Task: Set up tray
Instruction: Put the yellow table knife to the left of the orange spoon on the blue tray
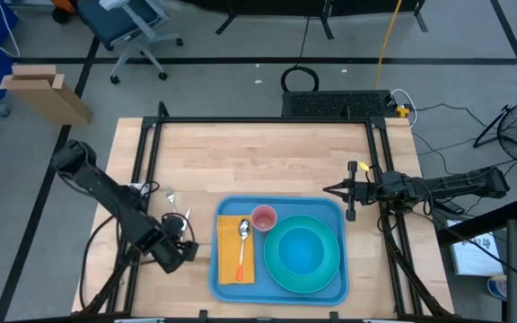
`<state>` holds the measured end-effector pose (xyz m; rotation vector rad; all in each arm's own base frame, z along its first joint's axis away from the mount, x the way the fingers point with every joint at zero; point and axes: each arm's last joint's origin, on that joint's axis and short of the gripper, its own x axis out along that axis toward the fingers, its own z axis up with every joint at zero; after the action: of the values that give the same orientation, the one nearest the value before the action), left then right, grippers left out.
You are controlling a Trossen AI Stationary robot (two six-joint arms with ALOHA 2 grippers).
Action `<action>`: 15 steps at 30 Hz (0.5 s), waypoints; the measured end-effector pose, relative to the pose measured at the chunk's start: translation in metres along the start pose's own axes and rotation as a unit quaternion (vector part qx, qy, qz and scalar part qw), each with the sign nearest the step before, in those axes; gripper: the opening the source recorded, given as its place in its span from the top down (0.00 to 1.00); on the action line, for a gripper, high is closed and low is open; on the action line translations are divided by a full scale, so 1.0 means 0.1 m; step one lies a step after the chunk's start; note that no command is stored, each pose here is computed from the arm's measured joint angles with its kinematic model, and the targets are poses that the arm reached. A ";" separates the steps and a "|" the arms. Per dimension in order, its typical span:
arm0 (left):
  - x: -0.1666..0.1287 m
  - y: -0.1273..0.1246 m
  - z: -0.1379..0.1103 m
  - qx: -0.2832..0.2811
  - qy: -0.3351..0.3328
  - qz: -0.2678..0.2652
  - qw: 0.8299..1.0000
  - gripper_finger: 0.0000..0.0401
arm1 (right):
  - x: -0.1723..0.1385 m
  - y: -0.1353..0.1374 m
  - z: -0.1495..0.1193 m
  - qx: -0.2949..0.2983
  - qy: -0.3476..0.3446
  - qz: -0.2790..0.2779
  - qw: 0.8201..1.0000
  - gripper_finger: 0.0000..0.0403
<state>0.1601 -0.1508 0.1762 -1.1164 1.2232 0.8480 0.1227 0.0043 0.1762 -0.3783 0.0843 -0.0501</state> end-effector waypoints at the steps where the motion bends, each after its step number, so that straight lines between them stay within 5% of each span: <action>1: 0.04 0.01 0.00 0.000 0.003 0.006 1.000 0.01 | 0.00 0.00 0.00 0.000 0.000 0.000 1.000 1.00; 15: 0.35 0.06 0.02 -0.001 0.021 0.090 0.996 0.01 | 0.00 0.00 0.00 0.001 0.000 0.000 1.000 1.00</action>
<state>0.1618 -0.1496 0.1403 -1.0417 1.3740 0.9662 0.1227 0.0044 0.1762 -0.3771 0.0833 -0.0503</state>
